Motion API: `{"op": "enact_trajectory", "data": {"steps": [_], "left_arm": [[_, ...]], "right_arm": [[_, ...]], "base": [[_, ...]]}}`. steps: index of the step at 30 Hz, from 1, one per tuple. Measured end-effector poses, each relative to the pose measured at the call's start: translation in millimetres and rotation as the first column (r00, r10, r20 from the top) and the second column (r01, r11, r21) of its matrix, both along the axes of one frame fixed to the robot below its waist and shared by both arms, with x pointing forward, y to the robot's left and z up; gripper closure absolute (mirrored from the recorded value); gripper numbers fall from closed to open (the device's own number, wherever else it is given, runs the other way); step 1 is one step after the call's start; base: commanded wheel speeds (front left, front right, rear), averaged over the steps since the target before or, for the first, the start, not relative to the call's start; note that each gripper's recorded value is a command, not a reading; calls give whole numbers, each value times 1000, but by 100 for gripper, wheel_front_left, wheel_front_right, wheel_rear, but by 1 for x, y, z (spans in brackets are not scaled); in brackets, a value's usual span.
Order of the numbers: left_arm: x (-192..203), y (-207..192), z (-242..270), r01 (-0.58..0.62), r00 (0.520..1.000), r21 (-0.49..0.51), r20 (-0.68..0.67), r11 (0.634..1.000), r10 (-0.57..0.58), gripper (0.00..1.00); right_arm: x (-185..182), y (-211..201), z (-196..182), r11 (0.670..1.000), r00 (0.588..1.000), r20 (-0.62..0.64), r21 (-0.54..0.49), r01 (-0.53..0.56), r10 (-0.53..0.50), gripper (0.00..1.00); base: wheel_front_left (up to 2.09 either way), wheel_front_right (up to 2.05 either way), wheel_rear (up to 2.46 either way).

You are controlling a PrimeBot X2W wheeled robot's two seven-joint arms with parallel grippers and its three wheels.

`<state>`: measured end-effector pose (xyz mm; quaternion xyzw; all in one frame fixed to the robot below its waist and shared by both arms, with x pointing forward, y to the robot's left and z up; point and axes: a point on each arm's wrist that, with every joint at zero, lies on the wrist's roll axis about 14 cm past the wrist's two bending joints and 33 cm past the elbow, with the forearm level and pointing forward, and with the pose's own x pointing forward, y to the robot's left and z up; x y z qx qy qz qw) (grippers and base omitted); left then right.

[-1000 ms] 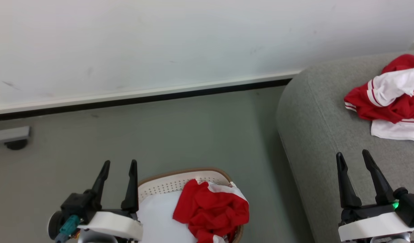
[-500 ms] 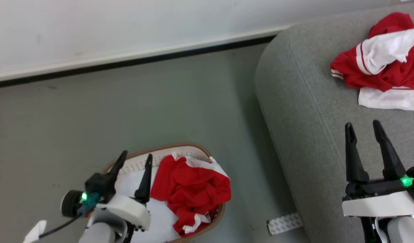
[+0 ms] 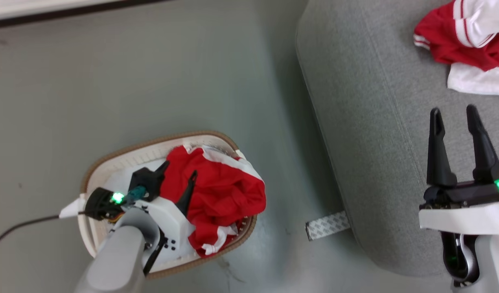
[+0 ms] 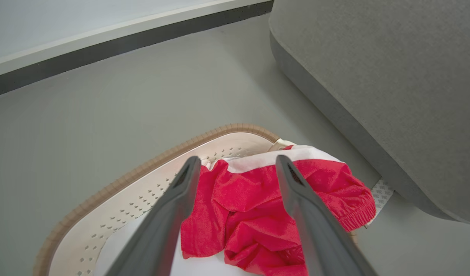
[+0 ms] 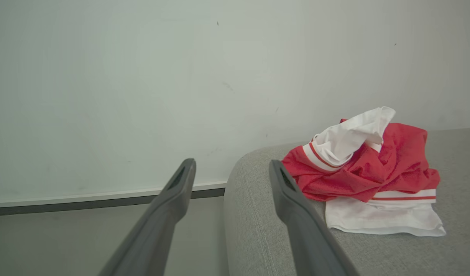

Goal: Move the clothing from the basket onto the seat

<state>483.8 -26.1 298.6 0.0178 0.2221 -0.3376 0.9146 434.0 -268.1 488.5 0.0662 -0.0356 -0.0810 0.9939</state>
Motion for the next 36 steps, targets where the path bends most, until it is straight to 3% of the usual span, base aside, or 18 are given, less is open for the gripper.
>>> {"op": "enact_trajectory", "data": {"steps": [8,20,34,35,36], "left_arm": [[-9,-13,-74,135,975,114,-192,984,-112,0],[-11,4,-173,233,899,248,-424,940,-111,0],[-35,-10,-221,380,810,294,-564,877,-162,0],[-35,-10,-221,383,809,294,-564,876,-164,22],[-35,-11,-220,386,808,296,-566,874,-165,57]], "right_arm": [[24,-9,-11,1000,1000,-7,-22,16,-16,0],[44,-15,-32,999,999,-30,-25,21,-22,0],[43,-21,-45,999,997,-56,-33,42,-43,0],[42,-22,-45,998,997,-58,-33,44,-46,0],[41,-23,-45,998,997,-58,-32,47,-49,0]], "base": [[0,0,0],[0,0,0],[0,0,0],[0,0,0],[0,0,0]]}}
